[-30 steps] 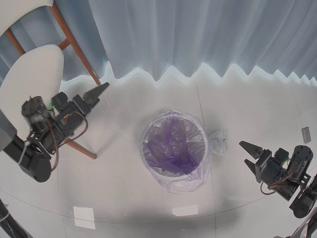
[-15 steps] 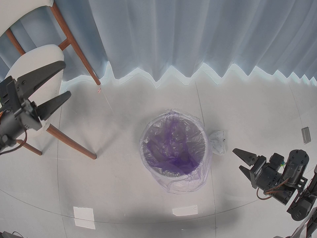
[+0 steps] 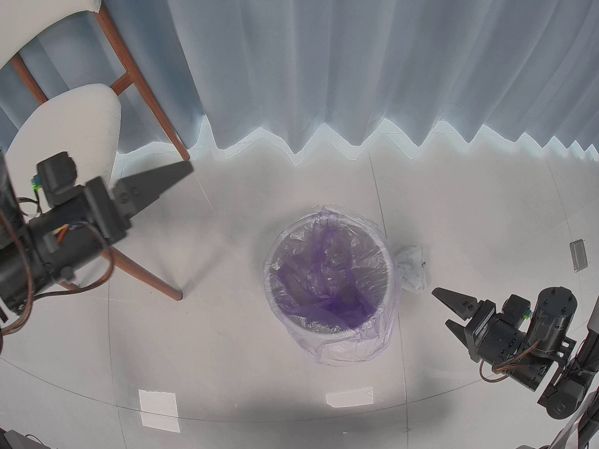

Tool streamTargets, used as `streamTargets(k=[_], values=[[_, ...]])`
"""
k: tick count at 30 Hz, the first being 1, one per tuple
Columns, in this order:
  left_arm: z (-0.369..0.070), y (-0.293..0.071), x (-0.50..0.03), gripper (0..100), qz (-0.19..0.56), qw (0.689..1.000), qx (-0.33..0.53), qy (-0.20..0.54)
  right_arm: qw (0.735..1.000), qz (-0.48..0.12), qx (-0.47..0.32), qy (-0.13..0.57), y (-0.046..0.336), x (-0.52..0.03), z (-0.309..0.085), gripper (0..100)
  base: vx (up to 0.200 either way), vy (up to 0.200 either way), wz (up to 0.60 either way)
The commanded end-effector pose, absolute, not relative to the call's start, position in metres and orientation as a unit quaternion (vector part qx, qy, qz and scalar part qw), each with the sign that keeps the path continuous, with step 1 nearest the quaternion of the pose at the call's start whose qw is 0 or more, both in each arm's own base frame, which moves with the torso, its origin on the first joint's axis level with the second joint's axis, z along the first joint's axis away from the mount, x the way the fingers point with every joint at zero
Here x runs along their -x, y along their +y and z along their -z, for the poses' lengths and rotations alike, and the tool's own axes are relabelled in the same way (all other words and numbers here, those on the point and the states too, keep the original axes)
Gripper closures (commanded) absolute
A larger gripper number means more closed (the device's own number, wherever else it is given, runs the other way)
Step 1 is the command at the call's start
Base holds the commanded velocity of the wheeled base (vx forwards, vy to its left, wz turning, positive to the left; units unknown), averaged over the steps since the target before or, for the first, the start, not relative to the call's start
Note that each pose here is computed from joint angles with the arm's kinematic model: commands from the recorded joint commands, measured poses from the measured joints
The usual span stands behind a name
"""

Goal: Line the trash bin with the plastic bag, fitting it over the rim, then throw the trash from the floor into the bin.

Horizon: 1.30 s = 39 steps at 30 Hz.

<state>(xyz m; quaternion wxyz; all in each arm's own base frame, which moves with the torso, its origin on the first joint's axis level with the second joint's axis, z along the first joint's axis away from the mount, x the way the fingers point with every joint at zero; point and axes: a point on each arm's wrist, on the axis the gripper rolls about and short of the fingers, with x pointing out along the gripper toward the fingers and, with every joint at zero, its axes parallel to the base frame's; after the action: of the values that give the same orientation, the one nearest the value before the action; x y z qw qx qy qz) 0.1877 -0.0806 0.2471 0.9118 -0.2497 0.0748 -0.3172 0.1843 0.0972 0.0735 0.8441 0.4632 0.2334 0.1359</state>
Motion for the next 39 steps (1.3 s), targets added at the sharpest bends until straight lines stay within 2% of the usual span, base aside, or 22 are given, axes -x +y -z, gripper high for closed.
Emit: streamTargets(k=[1, 7, 12, 19, 25, 28, 31, 34, 36, 39], values=[[-0.219, -0.162, -0.244, 0, 0.273, 0.94, 0.132, 0.159, 0.839, -0.146, -0.466, 0.24, 0.102, -0.18, -0.073, 0, 0.0, 0.0, 0.0], [-0.211, -0.162, -0.246, 0, 0.216, 0.932, 0.085, 0.278, 0.84, -0.139, -0.465, 0.242, 0.103, -0.182, -0.07, 0, 0.0, 0.0, 0.0], [-0.208, -0.165, -0.237, 0, 0.208, 0.914, 0.057, 0.344, 0.84, -0.137, -0.465, 0.244, 0.103, -0.182, -0.069, 0, 0.0, 0.0, 0.0], [-0.171, -0.181, -0.262, 0, 0.172, 0.893, 0.09, 0.406, 0.84, -0.133, -0.463, 0.25, 0.103, -0.183, -0.066, 0, 0.0, 0.0, 0.0], [-0.168, -0.185, -0.268, 0, 0.168, 0.888, 0.11, 0.414, 0.842, -0.128, -0.462, 0.247, 0.102, -0.183, -0.066, 0, 0.0, 0.0, 0.0], [-0.193, -0.17, -0.254, 0, 0.189, 0.892, 0.139, 0.386, 0.847, -0.125, -0.466, 0.225, 0.099, -0.182, -0.073, 0, 0.0, 0.0, 0.0], [-0.233, -0.131, -0.226, 0, 0.244, 0.895, 0.211, 0.309, 0.849, -0.127, -0.494, 0.136, 0.078, -0.185, -0.105, 0, 0.0, 0.0, 0.0], [-0.255, -0.088, -0.202, 0, 0.276, 0.899, 0.252, 0.228, 0.85, -0.138, -0.507, 0.047, 0.045, -0.194, -0.138, 0, 0.0, 0.0, 0.0], [-0.26, -0.07, -0.184, 0, 0.292, 0.901, 0.267, 0.179, 0.853, -0.131, -0.504, 0.038, 0.023, -0.204, -0.147, 0, 0.0, 0.0, 0.0], [-0.267, -0.055, -0.161, 0, 0.315, 0.895, 0.297, 0.104, 0.856, -0.098, -0.502, 0.07, 0.002, -0.229, -0.156, 0, 0.0, 0.0, 0.0]])
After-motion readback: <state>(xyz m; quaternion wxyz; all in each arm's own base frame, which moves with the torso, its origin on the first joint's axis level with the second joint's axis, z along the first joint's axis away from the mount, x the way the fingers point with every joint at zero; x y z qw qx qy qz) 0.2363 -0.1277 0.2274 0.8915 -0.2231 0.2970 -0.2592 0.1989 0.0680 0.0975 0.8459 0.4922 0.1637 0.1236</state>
